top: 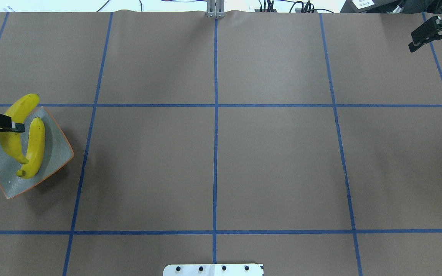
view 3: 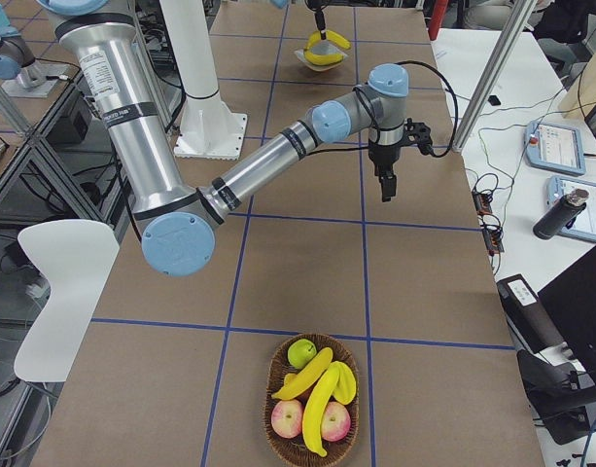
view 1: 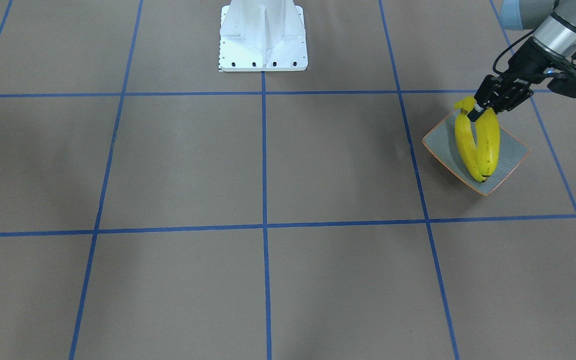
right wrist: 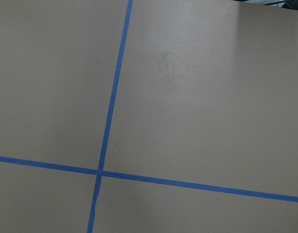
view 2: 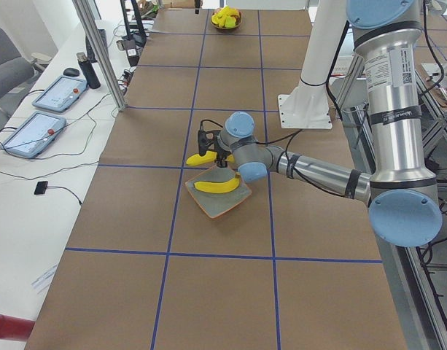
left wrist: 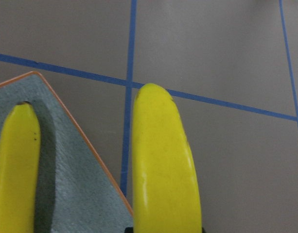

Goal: Transfer all bananas from basket to plate

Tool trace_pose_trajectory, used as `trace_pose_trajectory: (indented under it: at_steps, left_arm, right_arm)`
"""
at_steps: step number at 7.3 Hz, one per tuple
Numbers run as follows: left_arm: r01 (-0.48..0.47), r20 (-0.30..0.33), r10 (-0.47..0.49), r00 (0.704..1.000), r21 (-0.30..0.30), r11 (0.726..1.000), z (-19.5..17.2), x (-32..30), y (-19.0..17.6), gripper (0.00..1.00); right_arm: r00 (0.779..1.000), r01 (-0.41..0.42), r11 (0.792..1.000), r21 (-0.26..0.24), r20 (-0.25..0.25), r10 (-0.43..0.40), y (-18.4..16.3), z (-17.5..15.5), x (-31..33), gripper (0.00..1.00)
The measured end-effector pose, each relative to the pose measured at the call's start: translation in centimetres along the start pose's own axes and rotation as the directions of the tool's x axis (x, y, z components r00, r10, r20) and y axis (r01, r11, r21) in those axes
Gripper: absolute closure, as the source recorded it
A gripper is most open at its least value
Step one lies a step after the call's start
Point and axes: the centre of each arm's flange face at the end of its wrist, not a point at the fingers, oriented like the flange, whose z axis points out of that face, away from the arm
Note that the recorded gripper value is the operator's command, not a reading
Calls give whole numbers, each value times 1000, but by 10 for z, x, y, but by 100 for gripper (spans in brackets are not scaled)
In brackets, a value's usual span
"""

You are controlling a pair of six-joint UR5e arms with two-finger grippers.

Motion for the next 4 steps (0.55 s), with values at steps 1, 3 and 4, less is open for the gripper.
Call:
trace_pose_trajectory:
  at_steps: [1, 3, 4]
  left_arm:
    - [-12, 10, 12, 1000, -9, 1000, -14, -27, -9, 100]
    - [-24, 43, 24, 999, -1, 1000, -24, -62, -19, 100]
    - [-12, 66, 11, 998, 17, 1000, -21, -71, -25, 100]
  right_arm:
    - [1000, 0, 1000, 1, 0, 0, 0, 0, 0, 0]
    - [1000, 1, 1000, 1, 0, -1, 0, 0, 0, 0]
    - [1000, 2, 1000, 2, 0, -2, 0, 0, -1, 0]
